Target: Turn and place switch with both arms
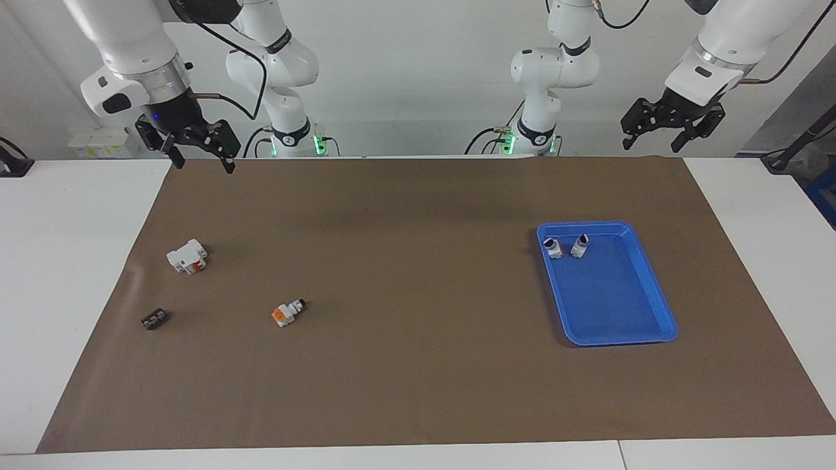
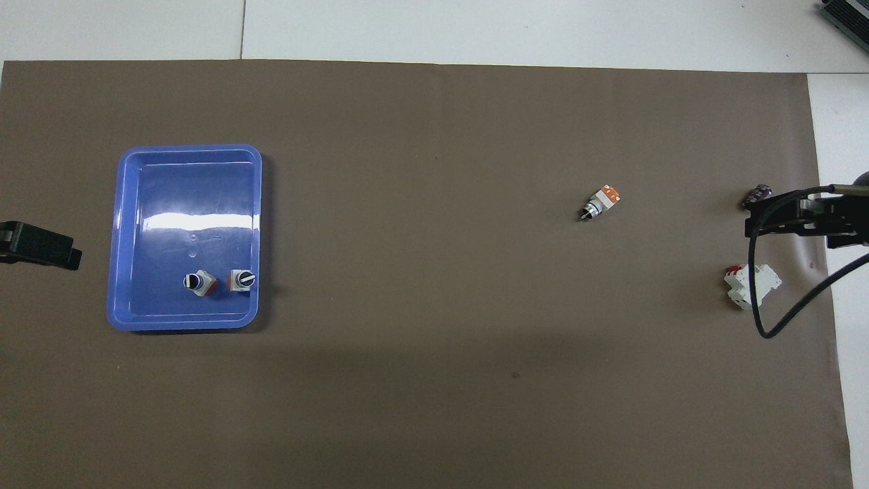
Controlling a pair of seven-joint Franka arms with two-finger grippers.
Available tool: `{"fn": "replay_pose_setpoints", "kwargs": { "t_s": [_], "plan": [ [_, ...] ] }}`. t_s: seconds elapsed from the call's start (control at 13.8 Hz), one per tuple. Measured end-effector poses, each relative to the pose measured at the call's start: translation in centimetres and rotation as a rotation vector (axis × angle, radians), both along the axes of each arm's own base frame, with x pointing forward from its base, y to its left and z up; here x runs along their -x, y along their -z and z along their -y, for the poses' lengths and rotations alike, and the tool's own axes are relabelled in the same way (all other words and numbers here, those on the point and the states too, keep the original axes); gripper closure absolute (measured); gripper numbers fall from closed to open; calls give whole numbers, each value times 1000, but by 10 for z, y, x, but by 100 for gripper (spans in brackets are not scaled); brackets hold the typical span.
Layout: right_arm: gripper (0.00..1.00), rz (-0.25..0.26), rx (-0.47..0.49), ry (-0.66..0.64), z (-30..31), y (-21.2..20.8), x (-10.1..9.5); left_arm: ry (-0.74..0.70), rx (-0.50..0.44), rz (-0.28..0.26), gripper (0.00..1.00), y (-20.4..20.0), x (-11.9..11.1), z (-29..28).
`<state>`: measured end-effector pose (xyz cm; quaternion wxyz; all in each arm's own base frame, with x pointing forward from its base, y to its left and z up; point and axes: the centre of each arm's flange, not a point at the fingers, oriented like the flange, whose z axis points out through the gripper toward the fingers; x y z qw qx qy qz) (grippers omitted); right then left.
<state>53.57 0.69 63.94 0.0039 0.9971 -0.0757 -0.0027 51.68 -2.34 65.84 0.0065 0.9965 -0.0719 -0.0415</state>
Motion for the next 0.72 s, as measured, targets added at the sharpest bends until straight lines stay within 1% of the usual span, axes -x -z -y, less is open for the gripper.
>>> {"fn": "replay_pose_setpoints", "kwargs": {
  "t_s": [0.29, 0.36, 0.51, 0.72],
  "plan": [
    [0, 7, 0, 0, 0, 1, -1, 0, 0, 0, 0, 0, 0, 0],
    [0, 25, 0, 0, 0, 0, -3, -1, 0, 0, 0, 0, 0, 0],
    [0, 79, -1, -1, 0, -5, -9, -1, 0, 0, 0, 0, 0, -1],
    [0, 116, -2, 8, -1, -5, -13, -1, 0, 0, 0, 0, 0, -1]
  ]
}}
